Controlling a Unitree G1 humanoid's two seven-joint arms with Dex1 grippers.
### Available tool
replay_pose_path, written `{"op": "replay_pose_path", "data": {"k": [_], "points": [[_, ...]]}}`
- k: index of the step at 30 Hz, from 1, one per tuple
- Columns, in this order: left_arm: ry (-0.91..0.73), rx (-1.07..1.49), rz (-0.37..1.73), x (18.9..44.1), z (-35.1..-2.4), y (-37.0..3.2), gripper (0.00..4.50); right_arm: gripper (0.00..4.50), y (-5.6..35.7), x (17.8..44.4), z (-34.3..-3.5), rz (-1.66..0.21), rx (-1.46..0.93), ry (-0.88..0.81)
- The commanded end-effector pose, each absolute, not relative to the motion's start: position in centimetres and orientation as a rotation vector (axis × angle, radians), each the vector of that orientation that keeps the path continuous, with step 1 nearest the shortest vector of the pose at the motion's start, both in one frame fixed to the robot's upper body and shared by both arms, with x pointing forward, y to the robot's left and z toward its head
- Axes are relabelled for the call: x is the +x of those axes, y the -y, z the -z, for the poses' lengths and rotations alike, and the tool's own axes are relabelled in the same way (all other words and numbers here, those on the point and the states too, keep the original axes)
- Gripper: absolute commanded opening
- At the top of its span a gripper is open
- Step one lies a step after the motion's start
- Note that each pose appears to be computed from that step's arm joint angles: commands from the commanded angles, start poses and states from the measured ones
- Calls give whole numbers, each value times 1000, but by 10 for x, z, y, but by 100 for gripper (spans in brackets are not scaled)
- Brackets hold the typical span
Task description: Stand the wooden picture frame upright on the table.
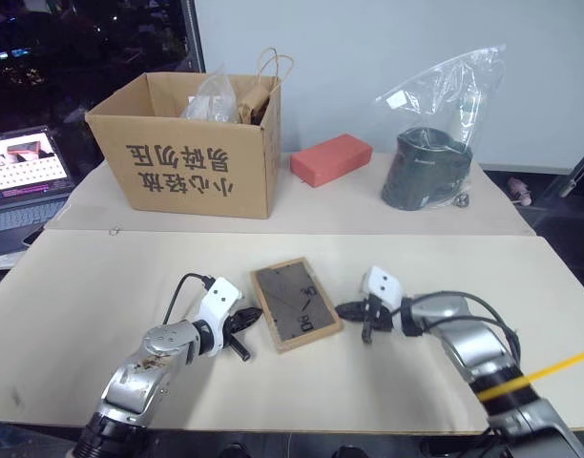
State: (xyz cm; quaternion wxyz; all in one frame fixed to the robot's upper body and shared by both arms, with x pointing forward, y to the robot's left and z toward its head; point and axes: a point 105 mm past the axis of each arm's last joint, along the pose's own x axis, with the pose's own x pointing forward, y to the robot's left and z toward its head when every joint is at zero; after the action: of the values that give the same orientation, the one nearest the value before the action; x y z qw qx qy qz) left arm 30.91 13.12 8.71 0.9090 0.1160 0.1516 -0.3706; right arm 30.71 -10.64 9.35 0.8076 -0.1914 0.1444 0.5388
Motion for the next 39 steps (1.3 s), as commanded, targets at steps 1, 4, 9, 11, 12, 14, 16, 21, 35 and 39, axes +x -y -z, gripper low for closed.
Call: {"op": "replay_pose_path", "data": {"k": [1,4,9,11,12,14,16,21,35,39], "points": [[-411,280,786,301,-64,-145,0,7,99,291,-112,-1168,-380,-266],[-424,275,794,300,-63,-152,0,7,101,291,-113,-1122,-385,-266],[-544,64,749,289,-63,-173,0,7,121,304,-115,-1046,-429,-289],[-592,-140,692,288,-69,-179,0,7,127,309,-120,-1030,-439,-274],[-607,-314,708,284,-82,-179,26,3,132,314,-123,-1016,-450,-267],[-624,-573,837,268,-108,-171,58,0,140,326,-125,-988,-484,-258],[-653,-634,943,250,-122,-164,127,0,143,335,-124,-973,-503,-250],[-773,-700,851,246,-102,-163,297,0,140,345,-117,-1010,-543,-243],[-819,-858,844,268,-82,-79,446,0,91,326,-95,-1221,-473,-214],[-799,-939,847,276,-87,-70,446,0,88,325,-93,-1214,-462,-215]]}}
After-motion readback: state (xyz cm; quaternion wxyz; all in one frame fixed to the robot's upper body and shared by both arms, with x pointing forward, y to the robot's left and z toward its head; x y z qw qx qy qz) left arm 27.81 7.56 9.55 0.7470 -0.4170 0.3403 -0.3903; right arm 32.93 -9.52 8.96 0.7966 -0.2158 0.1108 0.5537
